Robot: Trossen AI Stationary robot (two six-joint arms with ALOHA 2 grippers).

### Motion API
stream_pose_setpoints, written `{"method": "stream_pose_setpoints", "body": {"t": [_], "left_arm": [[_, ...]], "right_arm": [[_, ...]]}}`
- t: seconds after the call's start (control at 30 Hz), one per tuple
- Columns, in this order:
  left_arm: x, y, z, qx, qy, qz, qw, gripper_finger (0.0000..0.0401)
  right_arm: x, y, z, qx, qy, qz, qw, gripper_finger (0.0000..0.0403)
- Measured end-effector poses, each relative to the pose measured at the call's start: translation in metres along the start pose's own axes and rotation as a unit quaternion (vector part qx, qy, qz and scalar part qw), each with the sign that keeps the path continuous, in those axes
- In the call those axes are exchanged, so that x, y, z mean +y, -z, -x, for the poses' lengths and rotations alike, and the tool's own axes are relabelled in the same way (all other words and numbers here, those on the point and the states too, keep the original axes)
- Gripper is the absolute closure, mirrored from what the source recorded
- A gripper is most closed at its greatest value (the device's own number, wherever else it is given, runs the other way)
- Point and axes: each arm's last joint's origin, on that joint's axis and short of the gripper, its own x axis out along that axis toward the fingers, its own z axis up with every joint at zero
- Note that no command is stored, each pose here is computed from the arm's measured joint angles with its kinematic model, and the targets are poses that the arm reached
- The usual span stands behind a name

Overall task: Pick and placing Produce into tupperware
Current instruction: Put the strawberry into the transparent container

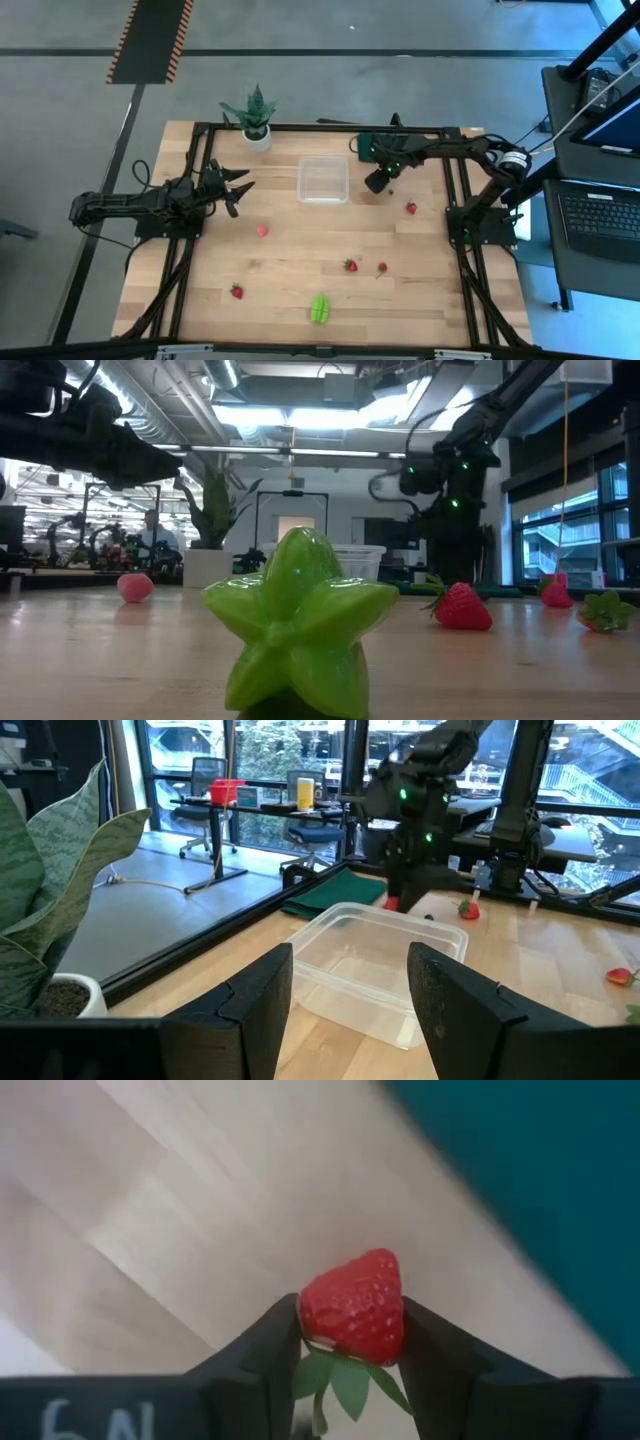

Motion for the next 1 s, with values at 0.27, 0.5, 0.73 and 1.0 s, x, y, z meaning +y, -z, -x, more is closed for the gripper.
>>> {"method": "stream_pose_setpoints", "body": {"t": [0.27, 0.5, 0.73, 1.0], "left_arm": [[0.0, 0.0, 0.0, 0.0, 0.0, 0.0, 1.0, 0.0209], [0.0, 0.0, 0.0, 0.0, 0.0, 0.0, 1.0, 0.0209], [0.0, 0.0, 0.0, 0.0, 0.0, 0.0, 1.0, 0.0209], [0.0, 0.0, 0.0, 0.0, 0.0, 0.0, 1.0, 0.0209]], "right_arm": [[0.018, -0.049, 0.05, -0.086, -0.092, 0.04, 0.991, 0.0242], [0.052, -0.08, 0.108, -0.19, -0.15, 0.117, 0.963, 0.026], [0.09, -0.084, 0.115, -0.226, -0.175, 0.173, 0.942, 0.0243], [0.115, -0.086, 0.054, -0.158, -0.167, 0.195, 0.954, 0.0255]]}}
